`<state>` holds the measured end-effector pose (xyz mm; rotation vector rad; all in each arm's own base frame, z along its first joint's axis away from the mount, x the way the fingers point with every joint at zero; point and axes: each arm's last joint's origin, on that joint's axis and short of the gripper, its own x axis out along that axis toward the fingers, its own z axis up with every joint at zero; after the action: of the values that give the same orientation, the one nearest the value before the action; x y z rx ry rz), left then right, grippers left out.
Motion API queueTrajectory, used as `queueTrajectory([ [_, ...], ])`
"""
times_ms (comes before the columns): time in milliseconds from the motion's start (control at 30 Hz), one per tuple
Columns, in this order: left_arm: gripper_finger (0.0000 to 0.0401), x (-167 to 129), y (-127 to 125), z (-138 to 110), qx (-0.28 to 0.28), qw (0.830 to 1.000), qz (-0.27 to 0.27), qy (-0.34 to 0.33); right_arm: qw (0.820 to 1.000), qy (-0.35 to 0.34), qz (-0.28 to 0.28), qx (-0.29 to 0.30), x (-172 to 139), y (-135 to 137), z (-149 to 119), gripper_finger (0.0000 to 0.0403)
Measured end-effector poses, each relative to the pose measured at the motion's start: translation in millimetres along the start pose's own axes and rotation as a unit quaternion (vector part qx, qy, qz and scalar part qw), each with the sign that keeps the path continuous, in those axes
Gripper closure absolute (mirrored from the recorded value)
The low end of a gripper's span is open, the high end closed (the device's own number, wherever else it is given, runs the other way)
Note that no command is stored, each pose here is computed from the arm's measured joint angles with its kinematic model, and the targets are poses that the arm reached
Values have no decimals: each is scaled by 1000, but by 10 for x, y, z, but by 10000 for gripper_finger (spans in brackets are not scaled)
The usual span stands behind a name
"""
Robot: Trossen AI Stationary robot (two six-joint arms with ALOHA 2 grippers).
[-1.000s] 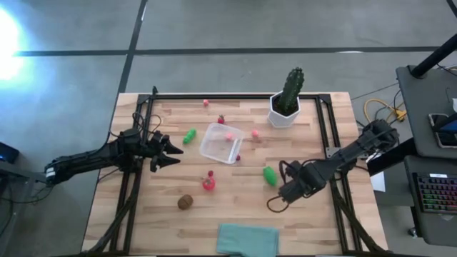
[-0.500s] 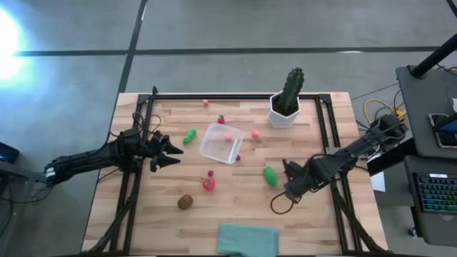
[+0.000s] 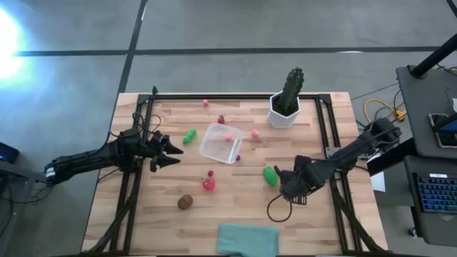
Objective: Pick and placing Produce into tupperware
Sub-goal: Put the right red strawberry into the transparent bin
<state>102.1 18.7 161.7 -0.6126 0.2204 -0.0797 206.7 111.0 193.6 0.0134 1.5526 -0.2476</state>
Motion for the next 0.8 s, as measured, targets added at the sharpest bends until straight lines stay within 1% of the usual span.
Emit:
queueTrajectory([
  [167,140,0,0,0,0,1000,0,0,997,11,6,-70,37,18,1,156],
  [333,140,0,-1,1,0,1000,0,0,990,12,5,-139,95,18,-21,156],
  [433,140,0,0,0,0,1000,0,0,985,4,22,-170,136,37,-15,155],
  [500,140,0,0,0,0,1000,0,0,983,-1,41,-180,172,56,-12,154],
  [567,140,0,0,0,0,1000,0,0,982,-2,49,-183,206,62,-20,154],
  [700,140,-1,-1,1,0,1000,-1,-1,985,0,30,-172,281,31,-57,158],
  [800,140,-1,-1,0,0,1000,-1,0,985,-6,32,-171,343,29,-70,161],
])
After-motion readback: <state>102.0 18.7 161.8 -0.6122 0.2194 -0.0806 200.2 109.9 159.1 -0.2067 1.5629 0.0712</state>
